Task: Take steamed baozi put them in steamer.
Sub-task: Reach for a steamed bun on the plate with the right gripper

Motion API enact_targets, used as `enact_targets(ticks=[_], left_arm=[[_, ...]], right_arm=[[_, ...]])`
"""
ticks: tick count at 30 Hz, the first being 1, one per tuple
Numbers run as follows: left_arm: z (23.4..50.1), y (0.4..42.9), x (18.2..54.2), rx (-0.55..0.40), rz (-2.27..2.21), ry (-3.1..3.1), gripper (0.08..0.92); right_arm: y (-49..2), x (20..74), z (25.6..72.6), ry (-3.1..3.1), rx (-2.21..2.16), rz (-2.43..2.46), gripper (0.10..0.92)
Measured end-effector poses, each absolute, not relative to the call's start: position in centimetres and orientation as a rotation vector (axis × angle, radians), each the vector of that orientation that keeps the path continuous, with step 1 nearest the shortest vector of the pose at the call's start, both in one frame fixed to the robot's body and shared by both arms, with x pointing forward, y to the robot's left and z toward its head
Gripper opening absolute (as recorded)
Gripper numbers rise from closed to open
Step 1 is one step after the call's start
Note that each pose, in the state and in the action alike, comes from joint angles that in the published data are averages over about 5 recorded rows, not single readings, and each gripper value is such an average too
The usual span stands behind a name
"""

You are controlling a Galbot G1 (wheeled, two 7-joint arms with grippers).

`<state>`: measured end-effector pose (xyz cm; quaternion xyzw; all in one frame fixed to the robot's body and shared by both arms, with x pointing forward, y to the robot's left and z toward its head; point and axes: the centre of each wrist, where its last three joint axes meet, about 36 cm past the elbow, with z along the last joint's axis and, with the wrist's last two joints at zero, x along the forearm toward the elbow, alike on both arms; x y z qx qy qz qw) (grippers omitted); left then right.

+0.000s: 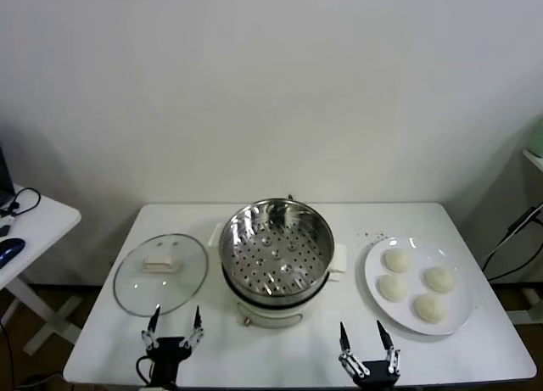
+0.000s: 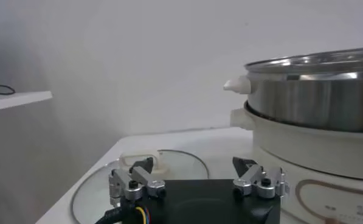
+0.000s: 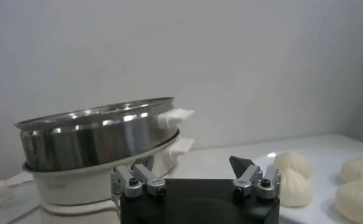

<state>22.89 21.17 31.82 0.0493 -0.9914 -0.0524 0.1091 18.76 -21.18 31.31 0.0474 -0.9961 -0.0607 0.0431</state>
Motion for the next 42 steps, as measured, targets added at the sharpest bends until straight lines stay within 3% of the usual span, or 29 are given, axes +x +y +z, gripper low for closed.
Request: enact_targets(ticks=[9,19,30,42], left_arm=[[31.8,21.6,22.9,0.157,-0.167,-2.913,0.823],[32.0,21.9,23.2,0.153,-0.169,-2.925,0.823],[32.1,22.1,23.2,0.155,-0.171,-2.94,0.823],[32.0,22.4,23.5,0.157,-0.176,-2.952,0.823]], right_arm=[[-24.5,23.7,33.9,-3.073,0.071,-0.112,0.823],[-28.7,34.3,40.1,-3.042,0.149,0.12,0.823],[-32.2,47.0,48.7,-2.752,0.625,0.808,0.823],[-40.1,57.1,56.3,-2.102,1.015,1.475,0.823]])
